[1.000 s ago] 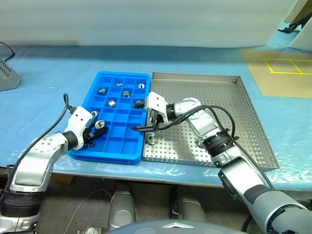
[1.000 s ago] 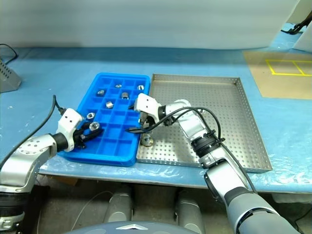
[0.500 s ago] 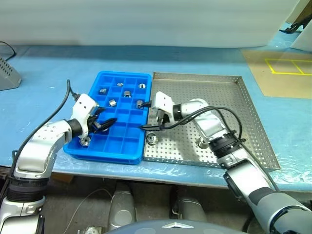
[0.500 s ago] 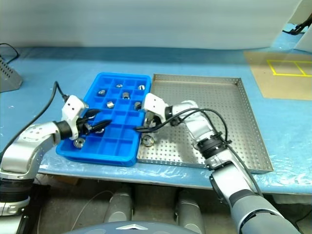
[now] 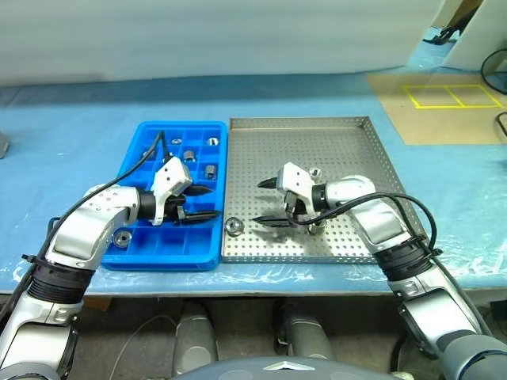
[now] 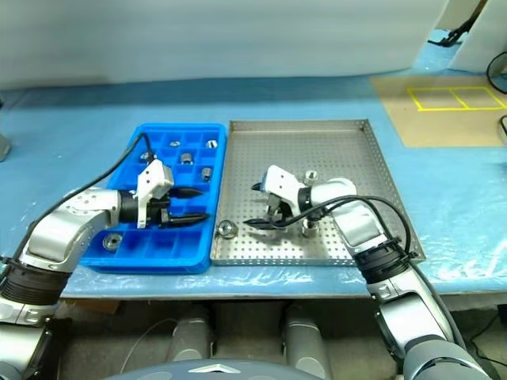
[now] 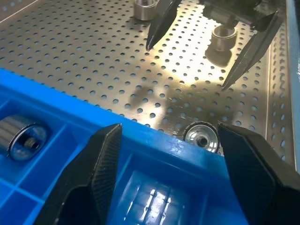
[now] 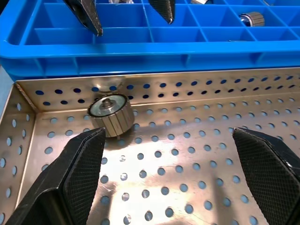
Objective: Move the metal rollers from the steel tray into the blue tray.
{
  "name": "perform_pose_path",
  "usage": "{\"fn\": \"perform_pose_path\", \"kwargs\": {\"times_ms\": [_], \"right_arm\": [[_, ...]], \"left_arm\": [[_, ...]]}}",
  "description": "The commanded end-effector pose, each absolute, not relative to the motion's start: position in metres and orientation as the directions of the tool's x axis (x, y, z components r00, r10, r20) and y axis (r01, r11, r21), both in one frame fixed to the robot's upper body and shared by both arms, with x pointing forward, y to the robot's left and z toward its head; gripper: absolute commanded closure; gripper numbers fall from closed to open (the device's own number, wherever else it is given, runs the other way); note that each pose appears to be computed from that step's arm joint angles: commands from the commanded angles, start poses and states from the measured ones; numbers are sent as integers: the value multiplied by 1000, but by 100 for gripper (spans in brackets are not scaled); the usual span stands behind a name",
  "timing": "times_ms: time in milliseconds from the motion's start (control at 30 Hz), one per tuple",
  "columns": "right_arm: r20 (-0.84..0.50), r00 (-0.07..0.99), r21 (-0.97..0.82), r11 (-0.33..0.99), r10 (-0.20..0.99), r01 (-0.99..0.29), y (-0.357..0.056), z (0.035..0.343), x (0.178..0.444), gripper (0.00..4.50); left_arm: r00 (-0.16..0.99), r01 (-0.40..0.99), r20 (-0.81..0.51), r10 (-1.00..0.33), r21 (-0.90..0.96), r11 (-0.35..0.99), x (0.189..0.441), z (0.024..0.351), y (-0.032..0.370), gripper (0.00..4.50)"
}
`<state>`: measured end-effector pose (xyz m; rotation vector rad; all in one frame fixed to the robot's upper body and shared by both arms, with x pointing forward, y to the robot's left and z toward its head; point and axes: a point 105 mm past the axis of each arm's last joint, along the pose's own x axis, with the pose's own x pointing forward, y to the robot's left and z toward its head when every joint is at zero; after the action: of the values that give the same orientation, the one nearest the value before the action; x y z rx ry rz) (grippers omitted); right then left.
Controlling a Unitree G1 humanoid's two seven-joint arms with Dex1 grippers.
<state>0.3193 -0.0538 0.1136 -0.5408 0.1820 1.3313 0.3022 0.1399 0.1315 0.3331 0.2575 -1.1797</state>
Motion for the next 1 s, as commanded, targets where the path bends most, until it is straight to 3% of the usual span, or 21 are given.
{"fn": "perform_pose_path", "kwargs": {"times_ms": [33, 233, 467, 667, 1000], "right_arm": [[-431, 209, -282, 89, 878, -955, -48, 114, 314, 0], [-464, 142, -216, 44, 874, -975, -43, 99, 305, 0], [-475, 82, -133, 21, 876, -991, -37, 88, 304, 0], [-450, 110, -129, 57, 886, -990, -21, 87, 320, 0], [-467, 71, -132, 10, 881, -991, -8, 79, 315, 0]], "left_arm": [[312, 950, -405, -859, 149, 275, 300, 129, 145, 109], [198, 980, -483, -853, 97, 173, 287, 115, 146, 109], [222, 975, -452, -864, 97, 200, 290, 119, 144, 109], [265, 964, -433, -862, 100, 246, 294, 120, 144, 109], [302, 953, -436, -848, 112, 282, 296, 118, 145, 109]]}}
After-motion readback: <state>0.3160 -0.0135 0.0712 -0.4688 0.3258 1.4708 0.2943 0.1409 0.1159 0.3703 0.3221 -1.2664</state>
